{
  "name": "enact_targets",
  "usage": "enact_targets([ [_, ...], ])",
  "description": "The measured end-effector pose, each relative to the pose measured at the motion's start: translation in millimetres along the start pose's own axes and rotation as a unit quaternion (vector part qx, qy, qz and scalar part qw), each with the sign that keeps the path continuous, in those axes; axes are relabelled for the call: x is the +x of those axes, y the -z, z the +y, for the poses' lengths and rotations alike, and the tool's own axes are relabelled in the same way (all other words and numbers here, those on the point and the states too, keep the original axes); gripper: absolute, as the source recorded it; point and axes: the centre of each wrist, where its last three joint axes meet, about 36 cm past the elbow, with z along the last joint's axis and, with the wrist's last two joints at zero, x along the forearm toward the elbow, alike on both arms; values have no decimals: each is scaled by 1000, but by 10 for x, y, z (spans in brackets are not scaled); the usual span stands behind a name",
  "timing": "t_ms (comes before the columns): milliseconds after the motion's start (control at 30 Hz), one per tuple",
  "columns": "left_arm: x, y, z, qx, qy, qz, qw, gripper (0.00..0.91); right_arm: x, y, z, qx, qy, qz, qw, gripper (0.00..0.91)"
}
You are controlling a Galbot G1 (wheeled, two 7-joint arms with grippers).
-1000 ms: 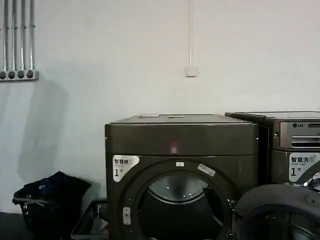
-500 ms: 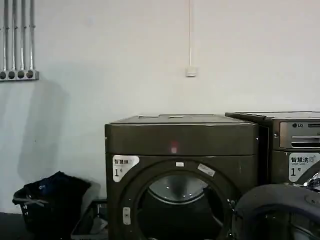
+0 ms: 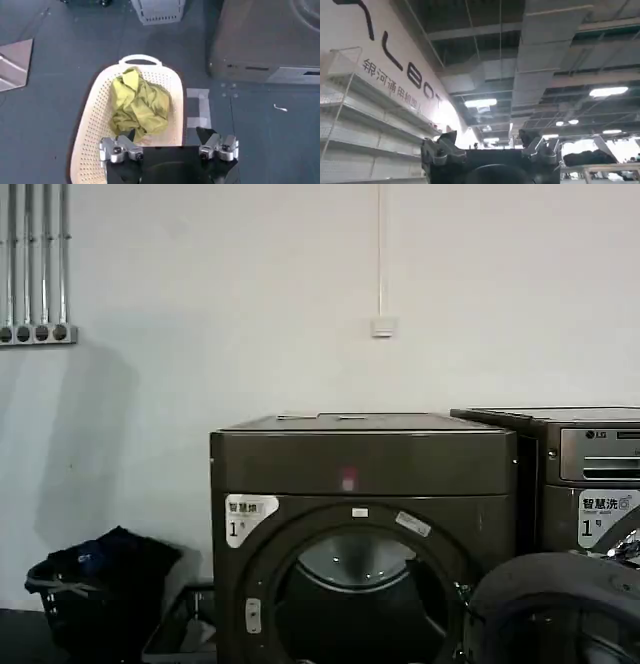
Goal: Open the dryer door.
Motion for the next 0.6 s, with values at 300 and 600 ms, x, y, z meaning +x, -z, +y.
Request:
enact_targets([
  [300, 24, 2, -1, -1, 1, 3, 1000, 907, -8, -5, -30, 2, -3, 0, 1000, 907],
  [600, 25, -5, 11, -12, 16, -1, 1000, 907, -30, 9, -59, 5, -3, -2, 1000, 907],
])
